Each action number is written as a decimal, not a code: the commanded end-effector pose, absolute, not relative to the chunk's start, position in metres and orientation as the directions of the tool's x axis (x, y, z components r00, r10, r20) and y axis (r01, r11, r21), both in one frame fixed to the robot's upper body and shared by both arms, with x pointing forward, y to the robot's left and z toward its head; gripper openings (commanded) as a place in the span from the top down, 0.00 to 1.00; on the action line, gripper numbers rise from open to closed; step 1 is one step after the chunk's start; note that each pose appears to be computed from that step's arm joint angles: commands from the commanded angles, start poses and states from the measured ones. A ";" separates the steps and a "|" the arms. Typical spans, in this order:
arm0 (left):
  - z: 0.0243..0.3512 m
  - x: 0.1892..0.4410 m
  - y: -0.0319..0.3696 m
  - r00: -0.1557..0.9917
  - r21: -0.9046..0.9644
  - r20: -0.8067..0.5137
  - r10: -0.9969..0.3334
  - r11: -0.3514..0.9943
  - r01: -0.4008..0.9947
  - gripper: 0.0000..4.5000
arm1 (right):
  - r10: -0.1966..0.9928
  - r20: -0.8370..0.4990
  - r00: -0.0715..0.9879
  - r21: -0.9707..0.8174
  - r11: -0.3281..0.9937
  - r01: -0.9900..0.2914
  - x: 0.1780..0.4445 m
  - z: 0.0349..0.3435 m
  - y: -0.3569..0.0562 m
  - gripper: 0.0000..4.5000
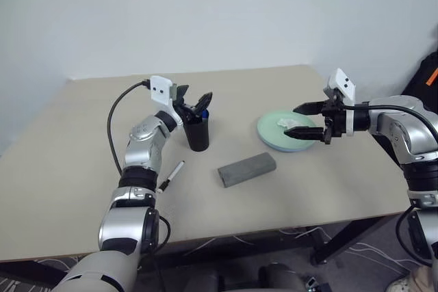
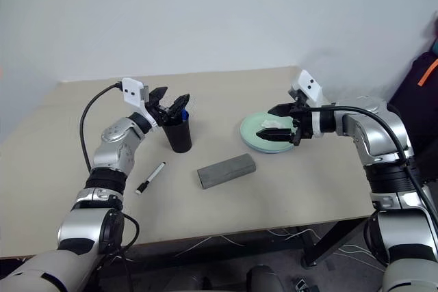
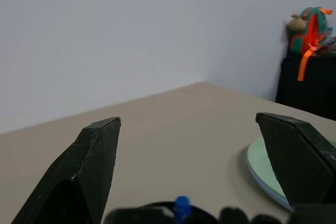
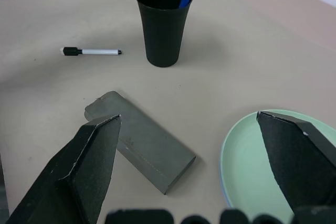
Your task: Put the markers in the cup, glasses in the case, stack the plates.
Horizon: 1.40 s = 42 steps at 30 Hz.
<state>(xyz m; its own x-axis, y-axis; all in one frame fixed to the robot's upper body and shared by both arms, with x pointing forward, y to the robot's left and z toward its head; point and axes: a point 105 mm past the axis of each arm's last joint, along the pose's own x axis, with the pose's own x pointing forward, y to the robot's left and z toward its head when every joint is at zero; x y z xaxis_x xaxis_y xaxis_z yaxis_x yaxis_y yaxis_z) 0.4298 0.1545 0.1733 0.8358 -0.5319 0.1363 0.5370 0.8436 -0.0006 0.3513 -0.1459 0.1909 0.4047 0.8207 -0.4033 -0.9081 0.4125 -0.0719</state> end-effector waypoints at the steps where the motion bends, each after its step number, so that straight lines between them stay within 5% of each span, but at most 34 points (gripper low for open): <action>1: 0.221 0.418 0.161 0.778 0.084 0.155 -0.608 0.793 0.603 0.01 | 0.828 -0.361 0.429 -0.119 0.415 -0.902 0.351 0.208 -0.147 0.00; 7: 0.238 0.386 0.188 0.723 0.150 -0.022 -0.691 0.713 0.685 0.01 | 0.825 -0.362 0.433 -0.119 0.420 -0.900 0.351 0.207 -0.148 0.00; 12: 0.182 0.363 0.222 0.720 0.149 -0.383 -0.579 0.730 0.667 0.01 | 0.828 -0.361 0.428 -0.113 0.417 -0.902 0.351 0.205 -0.147 0.00; 23: 0.105 0.345 0.236 0.622 0.061 -0.692 -0.366 0.829 0.556 0.01 | 0.834 -0.364 0.416 -0.111 0.404 -0.908 0.350 0.205 -0.144 0.00; 42: 0.053 0.349 0.222 0.484 0.105 -0.853 -0.194 0.846 0.523 0.01 | 0.835 -0.358 0.419 -0.109 0.408 -0.906 0.347 0.205 -0.143 0.00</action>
<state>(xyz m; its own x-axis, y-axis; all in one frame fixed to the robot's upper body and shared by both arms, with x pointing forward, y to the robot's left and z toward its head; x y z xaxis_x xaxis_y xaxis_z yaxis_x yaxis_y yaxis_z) 0.3450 0.2213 0.0503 0.4727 -0.2236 -0.8524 0.5173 0.8535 0.0630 0.3488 -0.1439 0.1865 0.4014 0.8233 -0.4013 -0.9085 0.4135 -0.0602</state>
